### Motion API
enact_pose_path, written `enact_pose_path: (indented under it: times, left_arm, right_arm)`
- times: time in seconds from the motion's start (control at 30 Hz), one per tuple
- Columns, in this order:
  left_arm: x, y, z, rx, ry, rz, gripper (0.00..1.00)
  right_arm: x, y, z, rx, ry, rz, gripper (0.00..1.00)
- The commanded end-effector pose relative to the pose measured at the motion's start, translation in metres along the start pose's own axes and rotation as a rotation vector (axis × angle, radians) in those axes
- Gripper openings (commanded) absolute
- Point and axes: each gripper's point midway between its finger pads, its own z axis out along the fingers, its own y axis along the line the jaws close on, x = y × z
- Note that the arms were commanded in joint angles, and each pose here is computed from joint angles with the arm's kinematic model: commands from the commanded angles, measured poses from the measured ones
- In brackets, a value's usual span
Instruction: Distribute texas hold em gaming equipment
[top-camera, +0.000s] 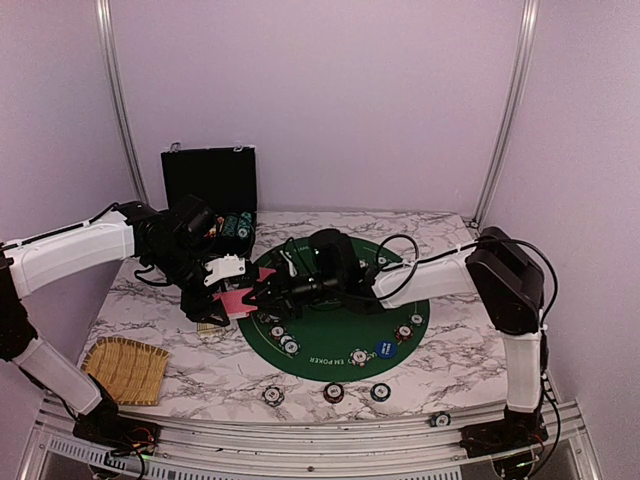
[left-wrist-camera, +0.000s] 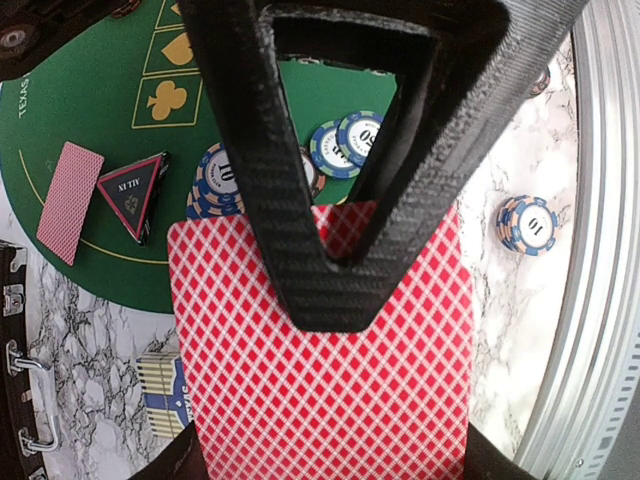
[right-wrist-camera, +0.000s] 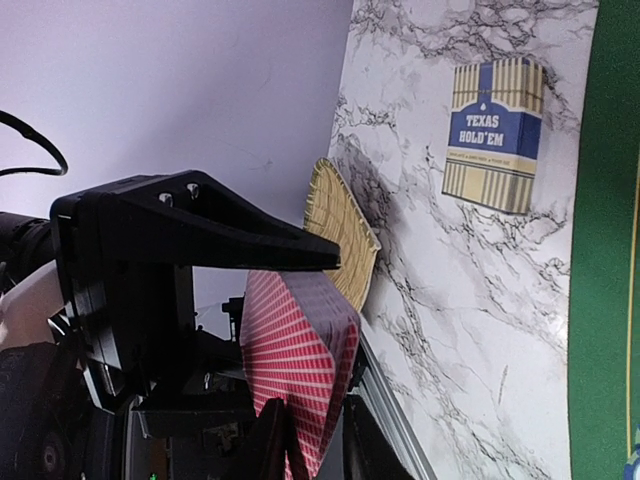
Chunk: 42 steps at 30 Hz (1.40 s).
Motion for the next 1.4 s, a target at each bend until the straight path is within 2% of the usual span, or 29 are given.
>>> enact_pose_path:
  times: [0.0, 0.4, 0.77, 1.1, 1.37]
  left_arm:
    - [-0.003, -0.002, -0.011, -0.006, -0.026, 0.006, 0.38]
    - [0.001, 0.000, -0.008, -0.012, -0.005, 0.007, 0.38]
    - [0.006, 0.001, -0.006, -0.022, 0.014, 0.009, 0.38]
    - [0.007, 0.003, -0.007, -0.036, 0.023, 0.010, 0.38]
    - [0.007, 0.003, -0.007, -0.033, 0.019, 0.009, 0.38]
  right_arm:
    - [-0.003, -0.001, -0.014, 0.030, -0.020, 0.005, 0.17]
    - [-0.003, 0.014, -0.024, -0.025, -0.031, 0.026, 0.00]
    - [-0.005, 0.015, -0.029, -0.057, -0.027, 0.059, 0.00]
    - [-0.035, -0.001, -0.095, -0.069, -0.129, 0.101, 0.00]
    - [-0.083, -0.015, -0.169, 0.002, -0.271, 0.089, 0.00]
